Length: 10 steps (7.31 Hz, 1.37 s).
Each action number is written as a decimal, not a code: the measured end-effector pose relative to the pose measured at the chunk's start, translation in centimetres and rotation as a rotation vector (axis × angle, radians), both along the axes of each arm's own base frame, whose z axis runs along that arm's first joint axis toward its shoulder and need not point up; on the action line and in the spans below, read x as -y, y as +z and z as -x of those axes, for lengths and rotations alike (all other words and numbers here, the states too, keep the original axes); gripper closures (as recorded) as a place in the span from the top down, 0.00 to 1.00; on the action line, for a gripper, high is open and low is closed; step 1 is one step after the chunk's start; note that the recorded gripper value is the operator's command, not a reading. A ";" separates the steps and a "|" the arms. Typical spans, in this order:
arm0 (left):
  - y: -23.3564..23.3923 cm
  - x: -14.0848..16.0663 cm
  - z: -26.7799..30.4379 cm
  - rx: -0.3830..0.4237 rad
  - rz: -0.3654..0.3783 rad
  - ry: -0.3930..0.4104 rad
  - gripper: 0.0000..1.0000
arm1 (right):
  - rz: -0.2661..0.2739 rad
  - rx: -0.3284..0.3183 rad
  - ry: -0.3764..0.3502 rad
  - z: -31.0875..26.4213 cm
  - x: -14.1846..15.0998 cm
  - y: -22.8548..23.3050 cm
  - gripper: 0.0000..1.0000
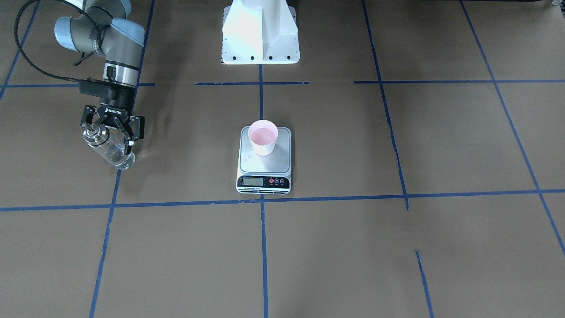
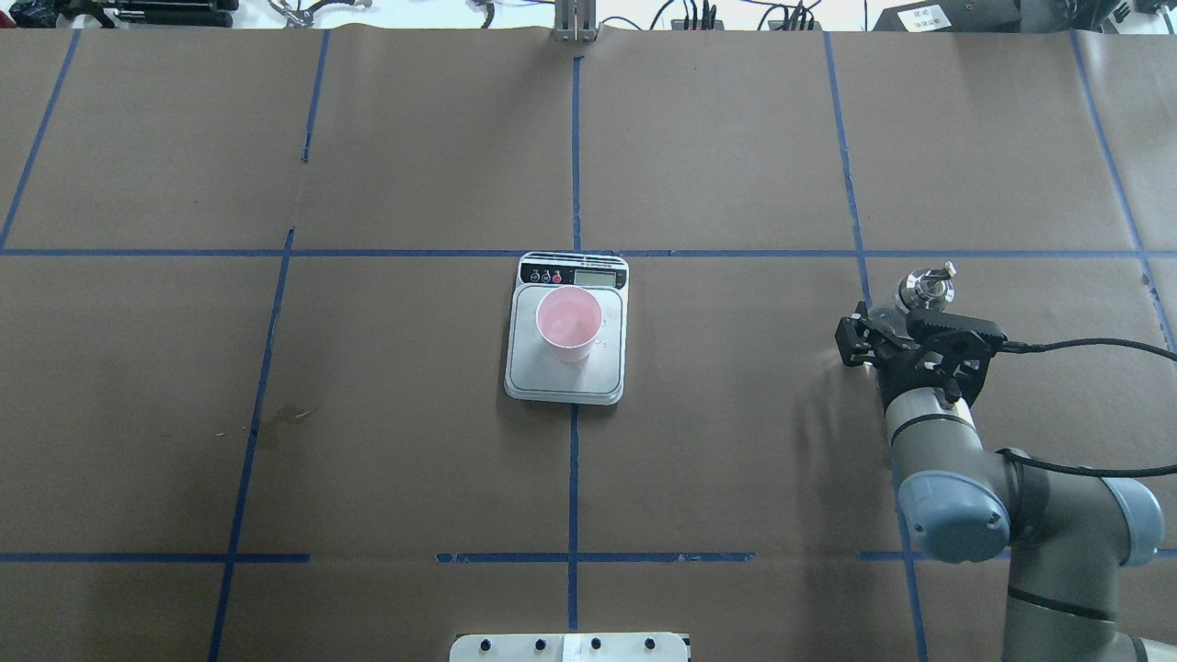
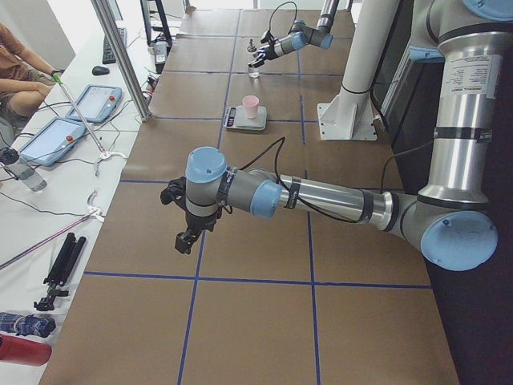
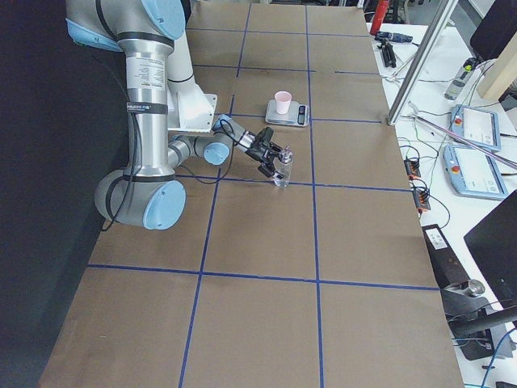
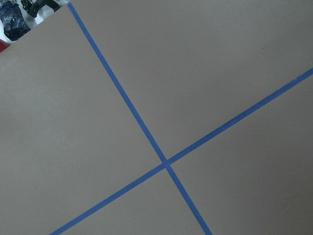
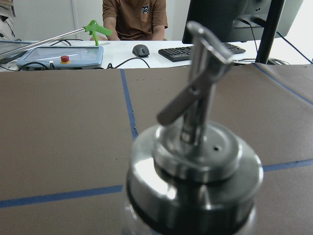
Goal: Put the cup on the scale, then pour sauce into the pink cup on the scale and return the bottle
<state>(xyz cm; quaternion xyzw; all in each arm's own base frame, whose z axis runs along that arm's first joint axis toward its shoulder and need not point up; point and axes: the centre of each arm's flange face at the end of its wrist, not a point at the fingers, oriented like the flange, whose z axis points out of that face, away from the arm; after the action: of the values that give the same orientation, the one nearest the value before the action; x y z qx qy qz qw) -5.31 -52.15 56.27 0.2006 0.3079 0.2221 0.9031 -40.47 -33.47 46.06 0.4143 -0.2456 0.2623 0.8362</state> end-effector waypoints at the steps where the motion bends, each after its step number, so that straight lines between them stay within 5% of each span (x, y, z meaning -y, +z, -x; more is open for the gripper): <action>1: 0.0 0.0 0.0 0.000 0.001 0.000 1.00 | 0.001 0.005 -0.024 -1.0 -1.5 -0.3 1.00; 5: 0.2 -0.1 0.0 0.000 0.004 0.000 1.00 | 0.043 0.034 -0.153 -6.0 -7.3 -2.7 1.00; 8: 0.4 -0.4 0.0 0.000 0.007 0.000 1.00 | 0.140 -0.091 -0.208 -13.9 -9.6 -11.8 1.00; 10: 0.5 -0.5 0.0 0.001 0.008 0.000 1.00 | 0.186 -0.157 -0.231 -17.4 -8.7 -16.3 1.00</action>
<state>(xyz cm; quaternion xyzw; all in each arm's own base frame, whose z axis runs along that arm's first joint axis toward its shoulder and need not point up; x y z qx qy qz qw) -5.36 -51.68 56.81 0.1967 0.3086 0.2211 0.9040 -23.11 -24.80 29.72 0.3234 -0.2002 0.1531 0.9121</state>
